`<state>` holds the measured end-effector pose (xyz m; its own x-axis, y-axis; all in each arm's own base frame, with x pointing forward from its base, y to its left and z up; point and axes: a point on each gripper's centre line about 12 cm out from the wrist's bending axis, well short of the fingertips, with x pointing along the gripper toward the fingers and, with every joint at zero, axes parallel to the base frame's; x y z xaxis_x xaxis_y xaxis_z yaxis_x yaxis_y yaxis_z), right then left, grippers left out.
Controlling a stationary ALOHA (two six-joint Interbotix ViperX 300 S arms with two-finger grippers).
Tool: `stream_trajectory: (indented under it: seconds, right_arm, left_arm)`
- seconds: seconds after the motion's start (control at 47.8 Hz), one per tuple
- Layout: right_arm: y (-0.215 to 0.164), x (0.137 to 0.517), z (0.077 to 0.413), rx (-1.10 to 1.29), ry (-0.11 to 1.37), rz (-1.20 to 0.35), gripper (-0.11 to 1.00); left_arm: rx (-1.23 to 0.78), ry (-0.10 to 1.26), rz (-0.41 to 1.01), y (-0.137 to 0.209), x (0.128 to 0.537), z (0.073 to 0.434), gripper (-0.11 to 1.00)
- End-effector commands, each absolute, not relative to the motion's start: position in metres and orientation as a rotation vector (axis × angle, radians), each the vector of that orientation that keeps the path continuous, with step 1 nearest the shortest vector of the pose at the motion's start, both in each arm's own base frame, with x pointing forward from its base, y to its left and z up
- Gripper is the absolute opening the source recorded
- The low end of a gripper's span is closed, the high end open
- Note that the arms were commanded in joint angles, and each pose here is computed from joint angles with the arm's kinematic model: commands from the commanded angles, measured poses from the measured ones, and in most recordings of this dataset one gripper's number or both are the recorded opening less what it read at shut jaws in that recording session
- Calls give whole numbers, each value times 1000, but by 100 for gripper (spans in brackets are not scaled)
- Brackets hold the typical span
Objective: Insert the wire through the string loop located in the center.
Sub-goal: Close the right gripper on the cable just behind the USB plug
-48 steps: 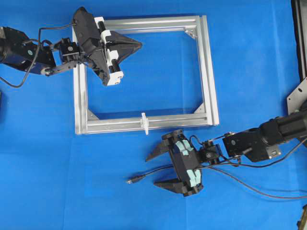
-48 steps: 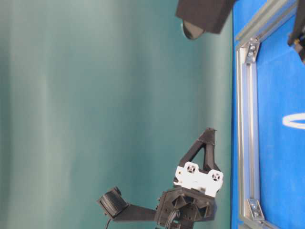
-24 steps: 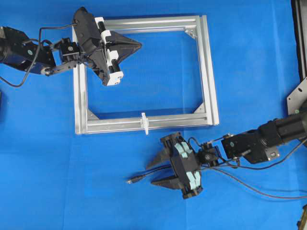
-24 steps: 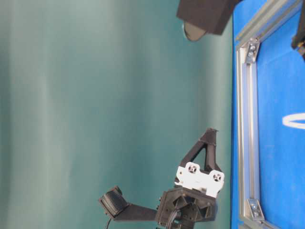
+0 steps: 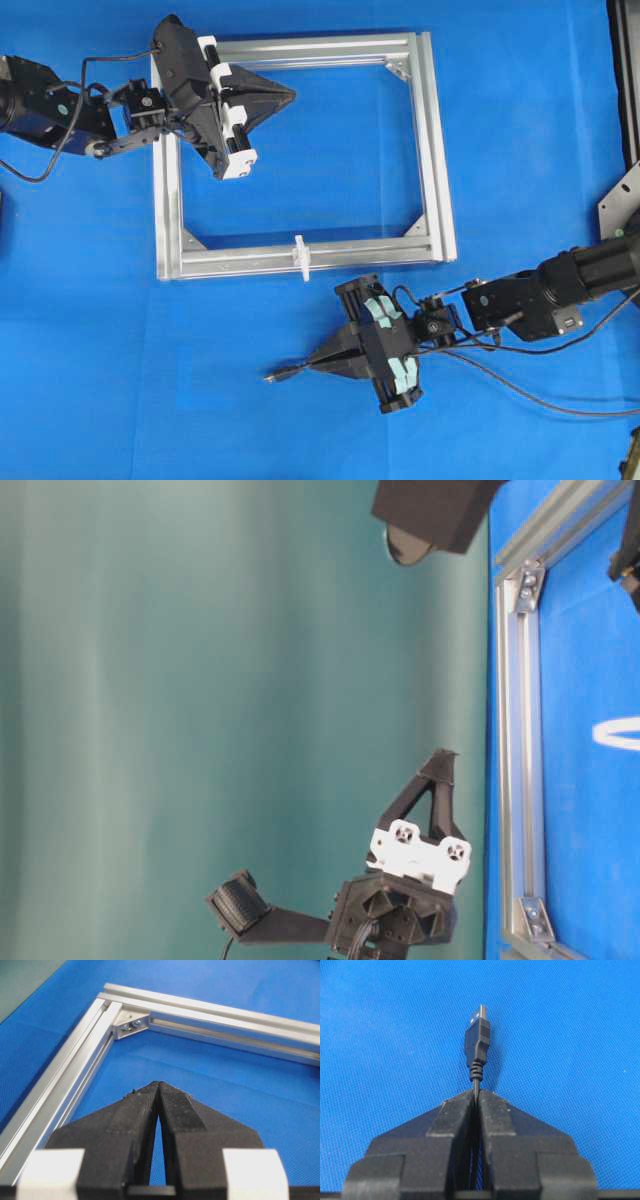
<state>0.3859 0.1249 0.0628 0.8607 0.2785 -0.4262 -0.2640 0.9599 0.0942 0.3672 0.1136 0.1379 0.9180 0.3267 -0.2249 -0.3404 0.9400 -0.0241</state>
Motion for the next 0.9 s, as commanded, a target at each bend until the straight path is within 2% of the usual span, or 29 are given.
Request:
stream_trajectory:
  seconds: [0.0, 0.544, 0.878]
  right_arm:
    - [125, 388, 74, 41, 425, 282, -2]
    - [123, 382, 158, 34, 401, 289, -2]
    - [122, 379, 173, 27, 415, 289, -2]
  left_arm:
    - [-59, 168, 344, 115, 370, 155, 0]
    - [-62, 166, 344, 115, 371, 155, 0]
    - [-62, 167, 344, 115, 371, 155, 0]
